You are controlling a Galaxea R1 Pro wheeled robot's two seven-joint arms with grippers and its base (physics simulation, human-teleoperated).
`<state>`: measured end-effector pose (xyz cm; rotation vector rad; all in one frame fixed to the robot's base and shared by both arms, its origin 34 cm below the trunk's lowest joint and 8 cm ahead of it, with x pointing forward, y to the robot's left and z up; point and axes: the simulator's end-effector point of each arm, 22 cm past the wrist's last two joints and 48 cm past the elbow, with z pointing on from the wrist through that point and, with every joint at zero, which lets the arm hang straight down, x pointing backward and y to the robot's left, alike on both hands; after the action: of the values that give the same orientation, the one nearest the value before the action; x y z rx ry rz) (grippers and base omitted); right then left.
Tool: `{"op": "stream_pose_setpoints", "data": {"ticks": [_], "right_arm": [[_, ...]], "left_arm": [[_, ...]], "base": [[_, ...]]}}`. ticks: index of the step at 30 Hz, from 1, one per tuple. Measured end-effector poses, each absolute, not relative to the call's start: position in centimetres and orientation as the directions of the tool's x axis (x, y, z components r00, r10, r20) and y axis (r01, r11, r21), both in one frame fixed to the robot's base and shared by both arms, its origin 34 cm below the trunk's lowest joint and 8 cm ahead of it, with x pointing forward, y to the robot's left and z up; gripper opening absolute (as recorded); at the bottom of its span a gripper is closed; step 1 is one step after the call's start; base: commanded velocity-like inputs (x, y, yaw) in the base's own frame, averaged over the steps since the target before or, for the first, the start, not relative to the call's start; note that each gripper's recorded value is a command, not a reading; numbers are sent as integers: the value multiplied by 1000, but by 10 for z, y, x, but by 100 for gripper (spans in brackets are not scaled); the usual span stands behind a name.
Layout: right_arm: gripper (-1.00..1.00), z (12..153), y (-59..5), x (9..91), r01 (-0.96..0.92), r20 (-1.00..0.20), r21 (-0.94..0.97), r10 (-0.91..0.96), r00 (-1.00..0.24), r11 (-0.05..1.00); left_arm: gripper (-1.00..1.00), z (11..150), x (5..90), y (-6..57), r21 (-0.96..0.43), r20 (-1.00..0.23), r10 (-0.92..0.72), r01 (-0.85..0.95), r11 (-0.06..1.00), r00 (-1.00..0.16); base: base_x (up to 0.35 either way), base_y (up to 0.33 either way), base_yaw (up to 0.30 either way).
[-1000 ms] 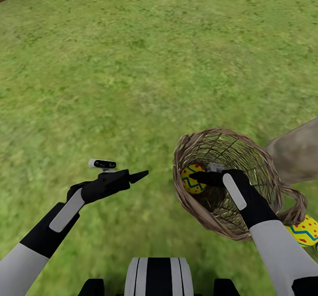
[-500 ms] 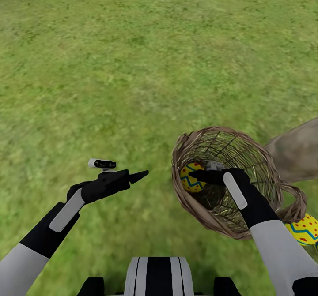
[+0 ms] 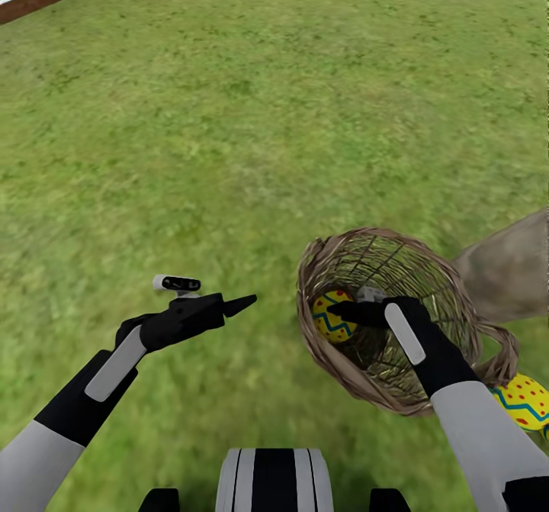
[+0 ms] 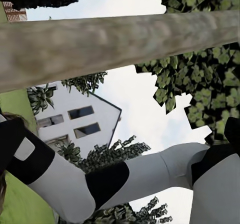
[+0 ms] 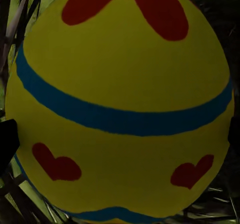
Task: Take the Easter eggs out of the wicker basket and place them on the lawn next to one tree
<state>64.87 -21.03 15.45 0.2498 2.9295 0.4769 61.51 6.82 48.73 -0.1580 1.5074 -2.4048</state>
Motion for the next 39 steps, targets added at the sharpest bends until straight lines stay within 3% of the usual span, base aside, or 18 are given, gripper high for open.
{"op": "stream_pose_setpoints", "data": {"ticks": [10,21,26,39], "right_arm": [[-100,194,-237,677,100,-225,294,171,-959,950],[-100,232,-286,677,72,-229,233,127,-965,970],[-100,276,-299,698,15,-328,210,85,-941,978],[-100,320,-317,676,-21,-332,352,103,-938,936]], "left_arm": [[100,509,615,68,-888,-103,-305,226,-401,-947],[100,530,614,68,-883,-146,-305,263,-389,-941],[100,541,613,67,-878,-165,-304,281,-389,-938],[100,562,614,63,-882,-213,-304,316,-350,-929]], "base": [[0,0,0],[0,0,0],[0,0,0],[-86,0,0]]}}
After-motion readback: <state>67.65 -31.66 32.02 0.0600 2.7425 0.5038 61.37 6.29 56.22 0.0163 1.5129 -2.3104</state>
